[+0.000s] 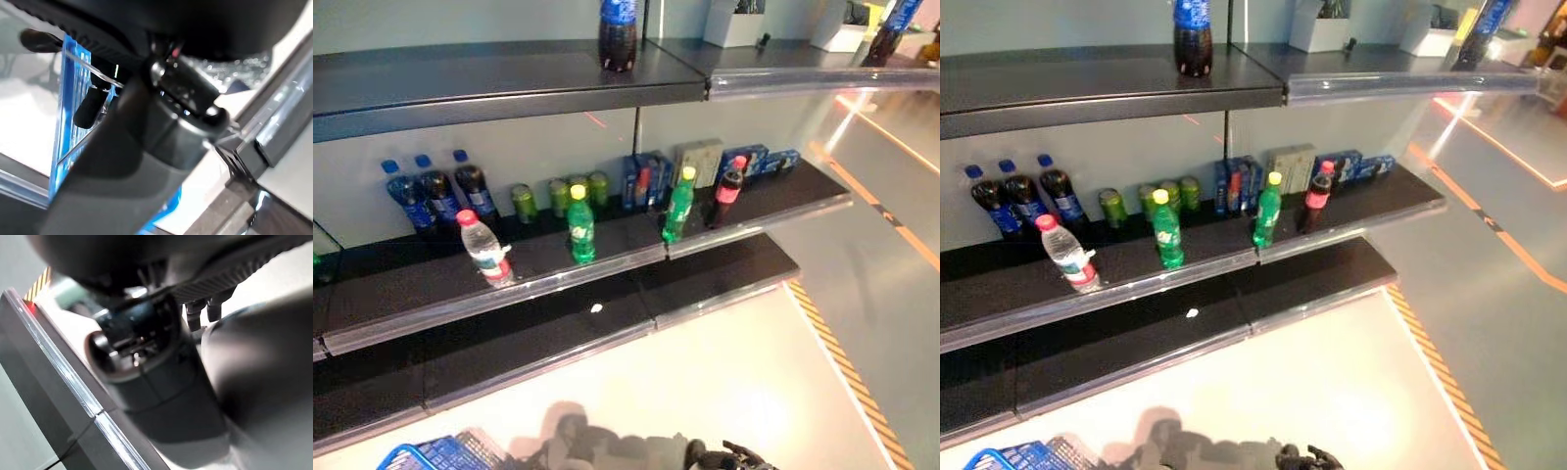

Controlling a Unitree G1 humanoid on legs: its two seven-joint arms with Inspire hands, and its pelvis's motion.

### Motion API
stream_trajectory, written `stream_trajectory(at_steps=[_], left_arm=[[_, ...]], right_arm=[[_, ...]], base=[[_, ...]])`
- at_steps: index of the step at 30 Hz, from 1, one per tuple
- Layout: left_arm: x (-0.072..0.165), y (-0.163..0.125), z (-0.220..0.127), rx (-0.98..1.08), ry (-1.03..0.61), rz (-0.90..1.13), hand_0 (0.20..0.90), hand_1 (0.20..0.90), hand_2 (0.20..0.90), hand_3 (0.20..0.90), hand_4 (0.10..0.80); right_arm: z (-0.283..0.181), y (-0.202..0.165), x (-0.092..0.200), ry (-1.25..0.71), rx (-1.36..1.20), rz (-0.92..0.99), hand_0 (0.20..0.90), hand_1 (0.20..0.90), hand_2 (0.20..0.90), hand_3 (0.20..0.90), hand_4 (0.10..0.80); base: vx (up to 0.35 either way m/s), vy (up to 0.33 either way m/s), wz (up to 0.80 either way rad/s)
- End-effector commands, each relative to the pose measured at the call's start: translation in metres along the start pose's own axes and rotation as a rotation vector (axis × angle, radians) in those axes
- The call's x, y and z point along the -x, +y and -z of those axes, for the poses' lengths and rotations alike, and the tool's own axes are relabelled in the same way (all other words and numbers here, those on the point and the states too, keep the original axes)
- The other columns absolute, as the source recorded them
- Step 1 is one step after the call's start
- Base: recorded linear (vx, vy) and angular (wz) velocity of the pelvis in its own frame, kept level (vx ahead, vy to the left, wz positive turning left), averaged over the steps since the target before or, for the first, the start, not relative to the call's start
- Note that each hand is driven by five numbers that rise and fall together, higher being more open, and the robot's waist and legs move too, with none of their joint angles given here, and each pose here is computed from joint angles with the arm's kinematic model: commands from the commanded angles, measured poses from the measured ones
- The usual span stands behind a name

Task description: Pick up the drink and place into the basket.

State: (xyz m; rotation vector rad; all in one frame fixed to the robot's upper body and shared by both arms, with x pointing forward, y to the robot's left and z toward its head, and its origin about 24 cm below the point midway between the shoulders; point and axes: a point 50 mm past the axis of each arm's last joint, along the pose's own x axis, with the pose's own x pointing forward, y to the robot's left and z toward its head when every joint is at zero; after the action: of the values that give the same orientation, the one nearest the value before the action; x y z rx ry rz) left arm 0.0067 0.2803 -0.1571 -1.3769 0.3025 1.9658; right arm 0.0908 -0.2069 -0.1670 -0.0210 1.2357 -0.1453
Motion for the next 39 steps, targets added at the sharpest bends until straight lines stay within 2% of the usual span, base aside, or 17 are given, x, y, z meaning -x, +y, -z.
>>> stream_trajectory(at_steps=[1, 6, 12, 20, 24, 30, 34, 39], left_arm=[[-0.003, -0.007, -0.045, 0.023, -0.216, 0.069, 0.300, 0.300, 0.300, 0.200, 0.100], [-0.004, 0.004, -0.038, -0.071, -0.182, 0.057, 0.300, 0.300, 0.300, 0.200, 0.100], [-0.005, 0.014, -0.046, -0.082, -0.196, 0.021, 0.300, 0.300, 0.300, 0.200, 0.100], [-0.003, 0.008, -0.042, -0.089, -0.217, 0.056, 0.300, 0.300, 0.300, 0.200, 0.100], [-0.002, -0.005, -0.041, -0.095, -0.230, 0.075, 0.300, 0.300, 0.300, 0.200, 0.100], [0.002, -0.030, -0.028, -0.123, -0.203, 0.167, 0.300, 0.300, 0.300, 0.200, 0.100], [0.015, -0.064, 0.002, -0.126, -0.151, 0.255, 0.300, 0.300, 0.300, 0.200, 0.100], [0.020, -0.067, 0.011, -0.125, -0.153, 0.284, 0.300, 0.300, 0.300, 0.200, 0.100]], right_arm=[[-0.004, -0.005, 0.000, 0.013, 0.041, 0.003, 0.900, 0.900, 0.900, 0.900, 0.800], [-0.008, -0.016, 0.000, 0.003, -0.036, 0.030, 0.900, 0.900, 0.900, 0.900, 0.800], [-0.019, -0.021, -0.001, -0.013, -0.001, 0.035, 0.900, 0.900, 0.900, 0.900, 0.800], [-0.016, 0.002, -0.002, -0.010, 0.041, -0.003, 0.900, 0.900, 0.900, 0.900, 0.800], [-0.004, 0.015, -0.001, 0.006, 0.027, -0.039, 0.900, 0.900, 0.900, 0.900, 0.800], [0.009, 0.010, 0.001, 0.015, 0.005, -0.022, 0.900, 0.900, 0.900, 0.900, 0.800], [-0.011, 0.008, -0.001, -0.063, 0.005, -0.013, 0.900, 0.900, 0.900, 0.900, 0.800], [-0.035, 0.013, -0.002, -0.103, 0.031, -0.053, 0.900, 0.900, 0.900, 0.900, 0.800]], base=[[0.113, -0.533, 0.11], [0.040, -0.498, 0.39], [0.155, -0.229, 0.28], [0.277, -0.161, 0.28], [0.265, -0.070, 0.09], [0.180, -0.194, 0.41], [0.100, -0.514, 0.72], [0.026, -0.521, 0.52]])
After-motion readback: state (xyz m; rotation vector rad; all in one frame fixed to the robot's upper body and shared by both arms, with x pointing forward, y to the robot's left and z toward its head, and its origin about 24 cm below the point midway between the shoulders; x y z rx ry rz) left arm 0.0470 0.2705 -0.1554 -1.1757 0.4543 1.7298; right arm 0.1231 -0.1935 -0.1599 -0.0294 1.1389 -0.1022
